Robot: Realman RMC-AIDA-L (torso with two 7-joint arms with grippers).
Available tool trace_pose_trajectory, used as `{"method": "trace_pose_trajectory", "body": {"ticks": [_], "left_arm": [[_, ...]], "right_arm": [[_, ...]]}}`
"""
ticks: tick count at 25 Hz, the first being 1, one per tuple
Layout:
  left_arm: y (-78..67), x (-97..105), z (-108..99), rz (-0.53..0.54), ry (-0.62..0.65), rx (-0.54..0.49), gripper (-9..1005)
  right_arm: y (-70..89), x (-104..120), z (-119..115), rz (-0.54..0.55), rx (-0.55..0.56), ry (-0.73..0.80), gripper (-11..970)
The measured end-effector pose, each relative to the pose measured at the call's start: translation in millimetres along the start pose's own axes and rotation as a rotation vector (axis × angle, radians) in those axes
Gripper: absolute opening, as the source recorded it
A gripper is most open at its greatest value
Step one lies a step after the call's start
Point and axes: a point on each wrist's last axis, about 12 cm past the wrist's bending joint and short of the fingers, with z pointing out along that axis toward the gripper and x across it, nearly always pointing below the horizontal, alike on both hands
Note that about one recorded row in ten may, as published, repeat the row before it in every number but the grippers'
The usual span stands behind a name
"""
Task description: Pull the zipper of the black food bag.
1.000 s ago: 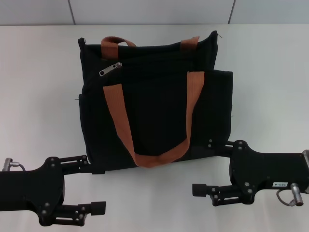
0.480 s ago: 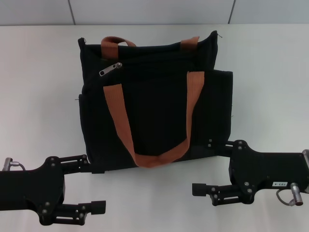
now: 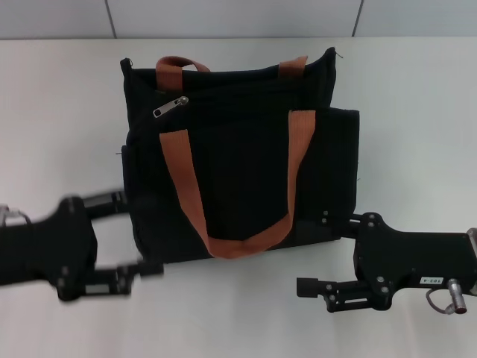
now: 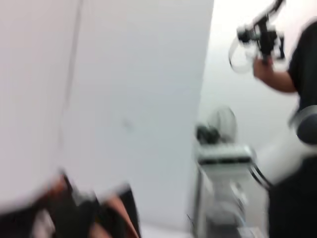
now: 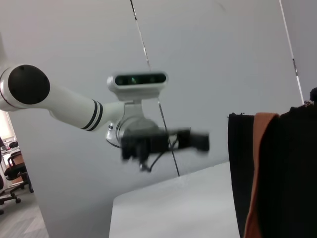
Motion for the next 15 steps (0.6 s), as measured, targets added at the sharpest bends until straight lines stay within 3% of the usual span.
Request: {"method": "trace_pose_trajectory", "body": {"ticks": [4,7,12,15], "left_arm": [[7.0,-16,-4,0.081,-0.144,-0.083,777],[14.6,-26,-18,0.122,-0.221,-0.206,776],[34.6,-24,-37,0.110,-0.100,-0.361,773],[38.0,-22,-38,0.102,-0.071,-0.379,771]], "right_arm": [[0.0,0,-1,0.000,0.003,0.000,816],[-0.1,0,-1,-0.001,0.003,0.000,816],[-0.2,0,-1,-0.003,0.004,0.002,816],[-0.7,-1,-1,-0.005,0.004,0.003,815]]}}
